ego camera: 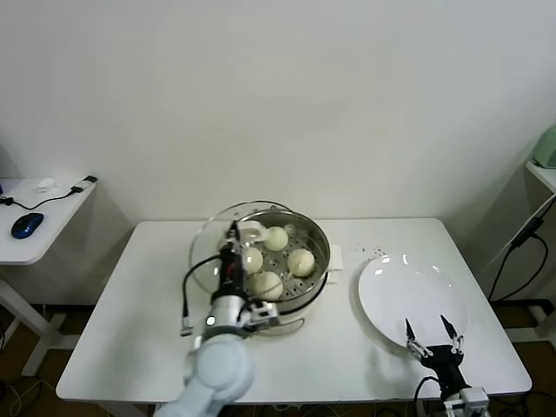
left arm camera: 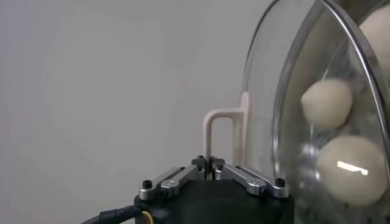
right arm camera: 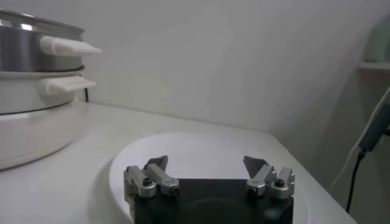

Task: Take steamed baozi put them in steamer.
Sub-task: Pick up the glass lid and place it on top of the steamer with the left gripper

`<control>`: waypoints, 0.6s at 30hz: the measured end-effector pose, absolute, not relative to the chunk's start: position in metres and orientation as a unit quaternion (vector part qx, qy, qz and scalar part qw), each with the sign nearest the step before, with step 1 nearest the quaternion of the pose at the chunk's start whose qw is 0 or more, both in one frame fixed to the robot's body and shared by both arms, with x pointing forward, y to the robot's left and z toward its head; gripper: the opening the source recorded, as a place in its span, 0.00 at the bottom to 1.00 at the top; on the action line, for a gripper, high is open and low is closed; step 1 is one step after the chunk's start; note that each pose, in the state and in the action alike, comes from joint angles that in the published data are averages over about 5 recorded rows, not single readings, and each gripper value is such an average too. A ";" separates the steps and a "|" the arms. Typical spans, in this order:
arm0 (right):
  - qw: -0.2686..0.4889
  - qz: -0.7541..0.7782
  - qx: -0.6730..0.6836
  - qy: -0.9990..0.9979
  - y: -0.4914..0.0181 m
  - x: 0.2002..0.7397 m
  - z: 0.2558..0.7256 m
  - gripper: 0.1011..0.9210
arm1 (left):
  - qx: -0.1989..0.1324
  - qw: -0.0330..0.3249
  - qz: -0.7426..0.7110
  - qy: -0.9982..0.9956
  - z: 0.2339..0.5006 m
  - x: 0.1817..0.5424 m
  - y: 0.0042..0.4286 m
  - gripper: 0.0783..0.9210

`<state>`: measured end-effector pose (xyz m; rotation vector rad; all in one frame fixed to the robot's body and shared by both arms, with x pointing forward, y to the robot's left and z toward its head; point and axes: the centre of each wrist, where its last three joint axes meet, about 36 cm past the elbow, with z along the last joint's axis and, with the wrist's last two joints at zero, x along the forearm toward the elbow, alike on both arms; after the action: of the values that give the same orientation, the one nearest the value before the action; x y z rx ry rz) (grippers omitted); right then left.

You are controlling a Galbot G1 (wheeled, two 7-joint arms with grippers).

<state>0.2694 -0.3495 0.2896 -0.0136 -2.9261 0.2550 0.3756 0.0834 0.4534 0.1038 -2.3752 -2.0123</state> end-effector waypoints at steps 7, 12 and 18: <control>0.100 0.084 -0.010 -0.991 -0.350 0.267 0.286 0.88 | 0.022 0.007 -0.656 -0.755 0.439 0.379 0.047 0.07; 0.098 0.083 -0.015 -0.992 -0.351 0.266 0.284 0.88 | 0.024 0.004 -0.665 -0.746 0.431 0.387 0.035 0.07; 0.094 0.083 -0.022 -0.992 -0.354 0.264 0.284 0.88 | 0.024 0.006 -0.680 -0.733 0.418 0.397 0.033 0.07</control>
<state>0.2644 -0.3544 0.2843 -0.0644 -2.9415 0.2456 0.3966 0.0331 0.4179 0.0766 -2.2936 -2.1293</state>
